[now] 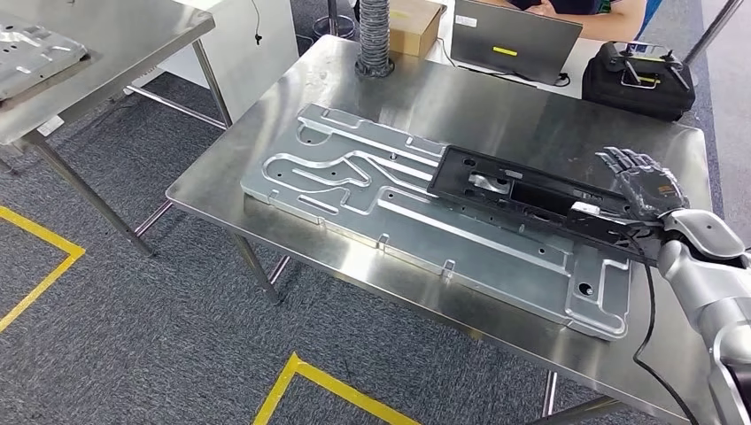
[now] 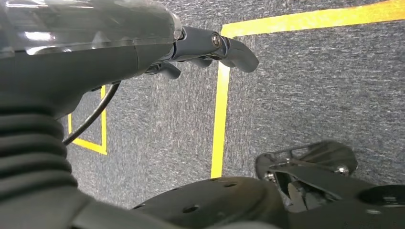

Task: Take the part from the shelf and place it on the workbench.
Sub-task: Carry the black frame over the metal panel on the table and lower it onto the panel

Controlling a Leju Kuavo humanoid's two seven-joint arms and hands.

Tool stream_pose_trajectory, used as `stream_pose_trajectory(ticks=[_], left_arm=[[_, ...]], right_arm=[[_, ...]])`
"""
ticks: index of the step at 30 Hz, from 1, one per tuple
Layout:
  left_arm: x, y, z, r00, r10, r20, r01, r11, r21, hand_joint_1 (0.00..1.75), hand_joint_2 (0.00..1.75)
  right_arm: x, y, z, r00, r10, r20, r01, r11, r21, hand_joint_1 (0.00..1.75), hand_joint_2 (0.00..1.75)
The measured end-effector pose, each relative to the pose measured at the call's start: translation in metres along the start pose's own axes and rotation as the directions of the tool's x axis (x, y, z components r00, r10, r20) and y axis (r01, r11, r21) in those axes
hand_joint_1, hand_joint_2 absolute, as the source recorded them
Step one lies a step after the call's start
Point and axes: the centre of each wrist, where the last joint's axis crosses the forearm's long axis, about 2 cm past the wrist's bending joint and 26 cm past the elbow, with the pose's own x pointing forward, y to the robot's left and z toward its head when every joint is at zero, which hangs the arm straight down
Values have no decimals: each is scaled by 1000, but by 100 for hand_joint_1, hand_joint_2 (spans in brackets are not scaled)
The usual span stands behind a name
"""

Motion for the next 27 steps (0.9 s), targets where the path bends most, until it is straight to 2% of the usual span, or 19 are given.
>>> stream_pose_trajectory(ticks=[9, 16, 22, 27], left_arm=[[-3, 0, 0, 1000, 21, -11, -21, 1000, -8, 0, 0], [-4, -1, 1, 999, 29, -27, -30, 999, -20, 0, 0], [-5, -1, 1, 998, 44, -41, -45, 999, -24, 0, 0], [-7, -2, 2, 997, 64, -47, -65, 998, -21, 0, 0]], right_arm=[[-33, -65, 0, 999, 43, -27, -45, 996, -75, 0, 0], [-73, -89, 23, 986, 72, -153, -88, 991, -105, 0, 0], [-131, -103, 68, 951, 28, -308, -84, 982, -168, 0, 0], [-179, -75, 133, 905, -84, -417, -28, 967, -255, 0, 0]])
